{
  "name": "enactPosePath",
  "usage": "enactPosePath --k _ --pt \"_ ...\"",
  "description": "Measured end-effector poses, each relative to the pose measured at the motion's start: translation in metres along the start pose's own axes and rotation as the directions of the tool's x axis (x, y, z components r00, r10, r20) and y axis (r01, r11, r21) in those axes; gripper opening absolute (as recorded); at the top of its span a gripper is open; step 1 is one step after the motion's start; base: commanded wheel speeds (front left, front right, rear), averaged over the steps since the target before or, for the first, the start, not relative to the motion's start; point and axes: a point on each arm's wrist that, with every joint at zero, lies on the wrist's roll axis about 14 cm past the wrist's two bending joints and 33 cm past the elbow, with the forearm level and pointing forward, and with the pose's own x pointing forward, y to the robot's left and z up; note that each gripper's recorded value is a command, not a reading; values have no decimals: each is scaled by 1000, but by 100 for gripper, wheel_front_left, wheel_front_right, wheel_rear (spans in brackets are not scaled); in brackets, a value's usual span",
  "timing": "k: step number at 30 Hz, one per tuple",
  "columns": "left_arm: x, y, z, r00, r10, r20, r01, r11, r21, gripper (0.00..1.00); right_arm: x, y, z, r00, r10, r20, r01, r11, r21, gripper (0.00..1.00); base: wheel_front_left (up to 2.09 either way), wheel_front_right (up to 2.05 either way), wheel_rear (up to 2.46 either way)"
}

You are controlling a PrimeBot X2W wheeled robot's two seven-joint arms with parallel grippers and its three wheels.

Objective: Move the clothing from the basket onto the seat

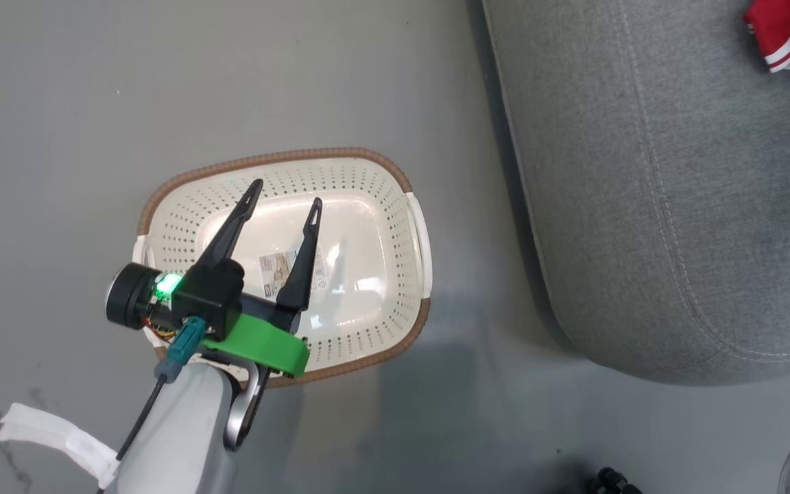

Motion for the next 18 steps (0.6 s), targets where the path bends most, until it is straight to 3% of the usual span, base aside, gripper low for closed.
enactPosePath --k 11,18 --pt "-44 12 40 984 163 68 -160 986 -40 100 -75 31 31 991 130 19 -131 987 92 100 0 0 0" --pt "-86 24 67 950 280 136 -268 958 -98 100 -138 67 33 960 280 -10 -274 947 167 100 0 0 0"
